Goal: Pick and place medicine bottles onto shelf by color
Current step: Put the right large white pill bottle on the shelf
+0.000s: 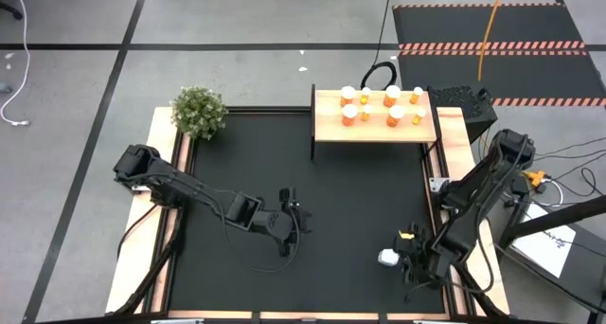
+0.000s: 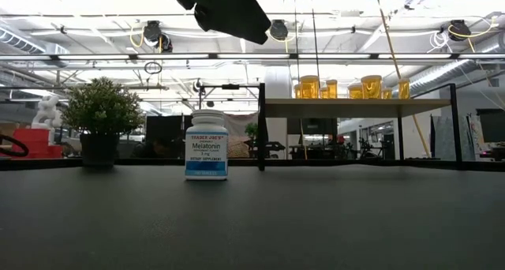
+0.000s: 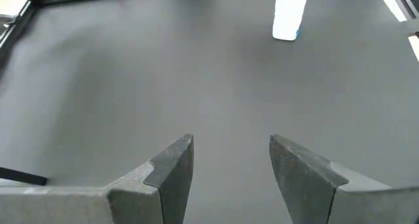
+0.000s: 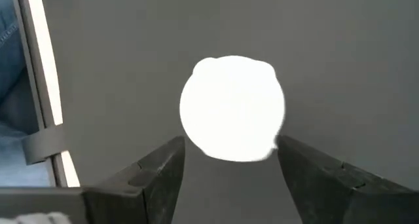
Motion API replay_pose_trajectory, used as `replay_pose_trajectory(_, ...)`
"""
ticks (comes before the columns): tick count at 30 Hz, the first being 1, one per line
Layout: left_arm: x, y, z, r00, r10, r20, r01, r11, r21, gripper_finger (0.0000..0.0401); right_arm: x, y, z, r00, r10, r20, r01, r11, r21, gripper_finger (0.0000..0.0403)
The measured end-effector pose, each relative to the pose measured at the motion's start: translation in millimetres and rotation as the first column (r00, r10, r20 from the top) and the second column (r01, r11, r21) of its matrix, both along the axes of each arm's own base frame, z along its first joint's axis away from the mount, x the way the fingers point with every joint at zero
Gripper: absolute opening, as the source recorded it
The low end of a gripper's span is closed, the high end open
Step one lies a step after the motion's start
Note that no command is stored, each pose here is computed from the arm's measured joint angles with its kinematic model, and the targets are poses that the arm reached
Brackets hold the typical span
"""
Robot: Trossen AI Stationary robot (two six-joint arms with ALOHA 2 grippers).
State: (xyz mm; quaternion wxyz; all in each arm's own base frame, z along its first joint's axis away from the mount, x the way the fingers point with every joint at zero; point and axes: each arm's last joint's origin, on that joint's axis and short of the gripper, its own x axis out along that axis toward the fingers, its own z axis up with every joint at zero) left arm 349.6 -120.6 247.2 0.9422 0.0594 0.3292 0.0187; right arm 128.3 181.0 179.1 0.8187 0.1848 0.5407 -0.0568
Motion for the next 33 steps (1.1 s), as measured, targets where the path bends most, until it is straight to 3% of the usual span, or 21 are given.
replay_pose_trajectory(7,0.5,-0.2,0.6,1.000,-0.014,0.006,0.014,1.000,0.014,0.0200,4.5,6.2,-16.9,0.999,-0.004,-0.031,0.002,0.999,-0.054,0.0228)
replay_pose_trajectory(16,3.1,-1.2,4.1,0.999,-0.017,0.050,0.017,1.000,0.001,0.0200,10.7,8.5,-21.9,0.999,0.022,0.043,-0.016,0.993,-0.116,0.0145)
replay_pose_trajectory(26,12.8,-5.3,9.0,0.986,-0.055,0.160,0.056,0.998,-0.001,0.0207,29.1,-7.5,-17.0,0.987,0.043,0.158,0.001,0.964,-0.265,0.0181)
replay_pose_trajectory(33,34.4,-6.4,-13.7,0.975,-0.060,0.214,0.059,0.998,0.009,0.0278,55.8,-24.7,-13.6,0.969,0.153,0.195,-0.065,0.916,-0.396,0.0167)
